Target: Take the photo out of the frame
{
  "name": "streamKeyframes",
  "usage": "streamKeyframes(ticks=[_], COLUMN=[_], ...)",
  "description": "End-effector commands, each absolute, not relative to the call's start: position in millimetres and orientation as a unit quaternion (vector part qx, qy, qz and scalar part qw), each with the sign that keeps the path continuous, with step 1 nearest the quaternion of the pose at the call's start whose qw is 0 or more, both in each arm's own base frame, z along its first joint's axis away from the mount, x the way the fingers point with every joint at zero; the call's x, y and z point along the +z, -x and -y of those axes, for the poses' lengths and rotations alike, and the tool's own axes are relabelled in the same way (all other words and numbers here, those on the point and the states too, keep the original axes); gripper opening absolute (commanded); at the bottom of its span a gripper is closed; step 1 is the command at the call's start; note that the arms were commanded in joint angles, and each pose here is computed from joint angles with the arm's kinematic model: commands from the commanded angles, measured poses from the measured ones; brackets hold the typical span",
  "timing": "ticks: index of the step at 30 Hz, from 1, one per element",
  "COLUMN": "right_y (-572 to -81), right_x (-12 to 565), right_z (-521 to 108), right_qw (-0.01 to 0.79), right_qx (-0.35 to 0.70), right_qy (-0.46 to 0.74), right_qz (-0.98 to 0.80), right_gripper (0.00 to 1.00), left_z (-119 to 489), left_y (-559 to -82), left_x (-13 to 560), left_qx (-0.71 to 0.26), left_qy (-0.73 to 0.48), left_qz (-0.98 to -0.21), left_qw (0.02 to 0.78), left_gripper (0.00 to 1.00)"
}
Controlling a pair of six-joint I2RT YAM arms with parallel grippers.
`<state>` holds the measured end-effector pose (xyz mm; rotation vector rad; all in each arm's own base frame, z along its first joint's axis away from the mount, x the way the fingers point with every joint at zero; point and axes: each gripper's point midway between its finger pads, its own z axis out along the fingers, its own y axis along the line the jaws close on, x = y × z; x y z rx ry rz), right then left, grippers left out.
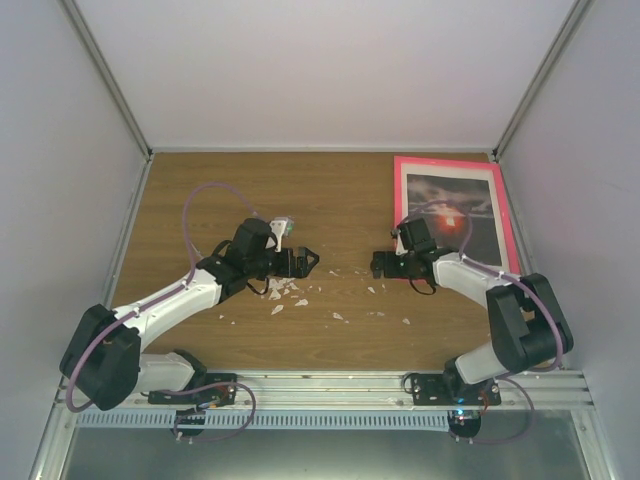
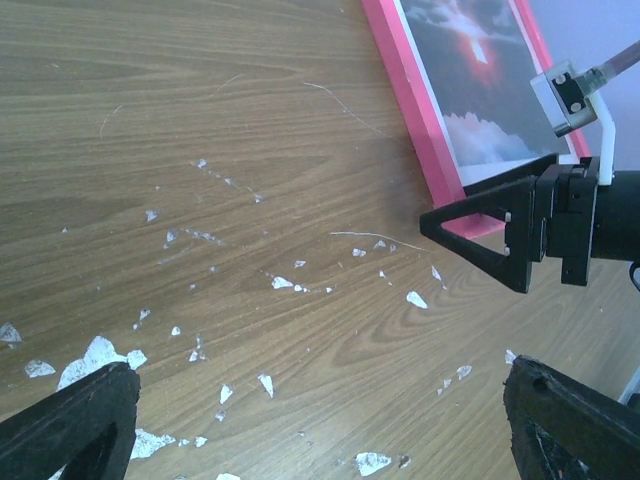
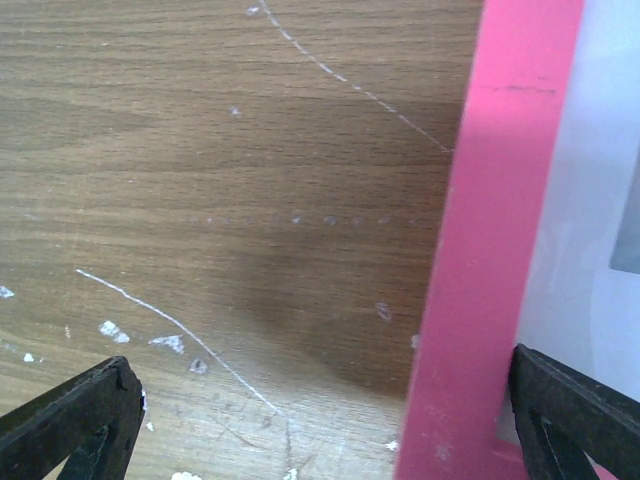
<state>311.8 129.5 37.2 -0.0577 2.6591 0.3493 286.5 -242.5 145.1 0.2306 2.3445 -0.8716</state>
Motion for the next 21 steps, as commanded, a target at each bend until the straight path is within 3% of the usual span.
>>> streamKeyframes(ticks=[1, 11, 21], right_y=[-303.3, -313.5, -351.3], right_x=[36.0, 46.0, 67.2], right_z=[-141.7, -196.7, -314.8], right_qw=[0.217, 0.215, 0.229], right_qx=[0.137, 0.166, 0.227], right_qy=[0.032, 0.078, 0.175], right_qz=[-0.966, -0.959, -0.930], right_gripper=[1.00, 1.00, 1.00], left_z=[246.7, 225.7, 197.3], left_y=[-293.1, -298.5, -293.6], left_x=[150.7, 156.1, 156.9], left_qx=[-0.334, -0.290, -0.275], left_qy=[-0.088, -0.073, -0.028], left_qz=[-0.878, -0.882, -0.884], left_qw=[0.331, 0.365, 0.377], left_gripper=[0.99, 0.99, 0.99])
